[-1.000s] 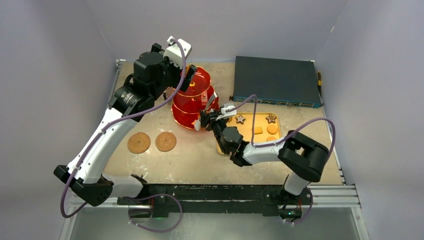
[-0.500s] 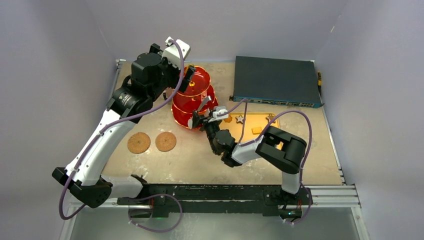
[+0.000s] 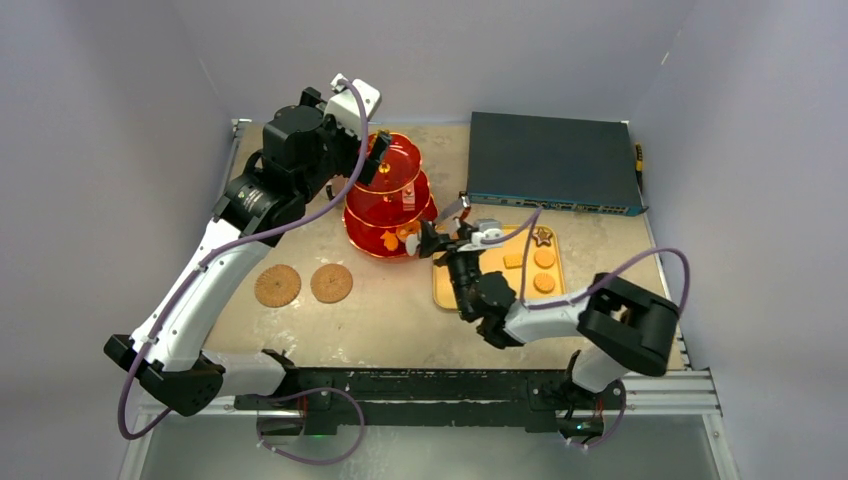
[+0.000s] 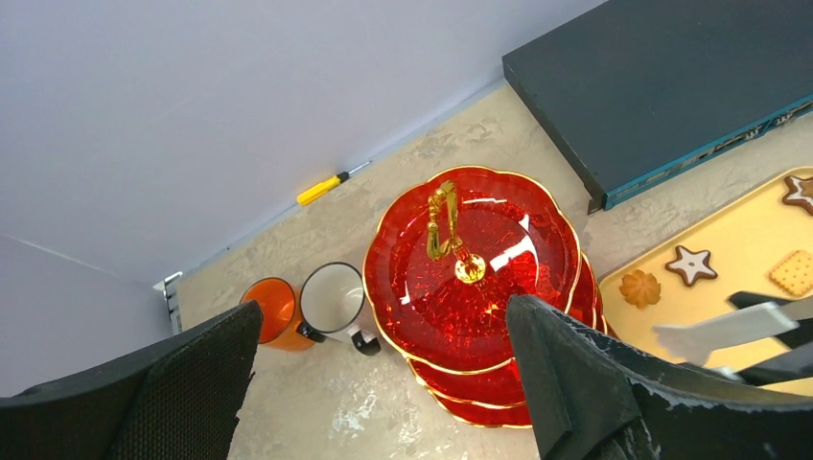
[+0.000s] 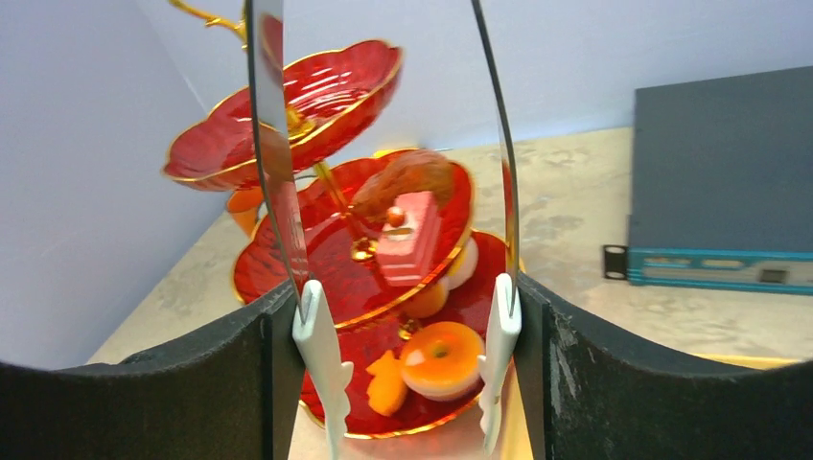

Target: Serve the afternoon tea

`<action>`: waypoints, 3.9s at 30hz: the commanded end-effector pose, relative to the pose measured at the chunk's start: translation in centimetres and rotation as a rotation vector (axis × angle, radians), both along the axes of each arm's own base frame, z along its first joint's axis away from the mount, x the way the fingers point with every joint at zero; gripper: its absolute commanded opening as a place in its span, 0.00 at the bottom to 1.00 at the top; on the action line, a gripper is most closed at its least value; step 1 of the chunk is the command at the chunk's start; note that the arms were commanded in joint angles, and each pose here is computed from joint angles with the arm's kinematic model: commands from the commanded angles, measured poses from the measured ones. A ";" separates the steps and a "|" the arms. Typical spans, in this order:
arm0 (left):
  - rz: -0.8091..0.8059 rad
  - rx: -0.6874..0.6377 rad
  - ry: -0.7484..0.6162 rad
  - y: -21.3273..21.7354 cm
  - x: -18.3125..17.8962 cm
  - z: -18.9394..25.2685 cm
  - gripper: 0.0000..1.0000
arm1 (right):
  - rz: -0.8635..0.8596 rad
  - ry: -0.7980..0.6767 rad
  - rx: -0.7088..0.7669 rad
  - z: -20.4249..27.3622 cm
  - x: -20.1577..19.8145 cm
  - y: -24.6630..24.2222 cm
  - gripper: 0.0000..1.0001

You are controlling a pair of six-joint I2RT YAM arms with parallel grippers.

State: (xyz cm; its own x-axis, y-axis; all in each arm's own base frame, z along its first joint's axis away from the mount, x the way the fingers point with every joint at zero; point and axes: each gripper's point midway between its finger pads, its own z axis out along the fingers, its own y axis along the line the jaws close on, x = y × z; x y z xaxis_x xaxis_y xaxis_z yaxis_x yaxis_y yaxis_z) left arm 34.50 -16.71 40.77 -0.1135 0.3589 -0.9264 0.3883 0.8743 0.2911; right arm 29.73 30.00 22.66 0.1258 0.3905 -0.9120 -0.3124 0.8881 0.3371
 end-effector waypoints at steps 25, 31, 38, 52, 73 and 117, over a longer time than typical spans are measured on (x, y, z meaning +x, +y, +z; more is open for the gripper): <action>-0.026 -0.045 -0.032 -0.2 -0.6 1.8 0.99 | -0.451 0.231 -0.096 -5.9 1.9 -17.2 0.78; -0.023 -0.044 -0.039 0.0 -0.7 2.0 0.99 | -0.407 0.178 -0.116 -5.2 4.0 -15.4 0.78; -0.022 -0.038 -0.043 0.1 -0.7 2.1 0.99 | -0.370 0.152 -0.165 -4.8 6.1 -13.7 0.76; -0.020 -0.028 -0.048 0.3 -0.8 1.9 0.99 | -0.321 0.211 -0.233 -7.2 7.2 -12.0 0.69; -0.019 -0.028 -0.053 0.5 -1.0 2.1 0.99 | -0.331 0.293 -0.277 -10.2 7.7 -12.1 0.60; -0.039 -0.050 -0.067 0.4 -1.7 3.0 0.98 | -0.275 0.326 -0.244 -11.1 5.4 -12.9 0.41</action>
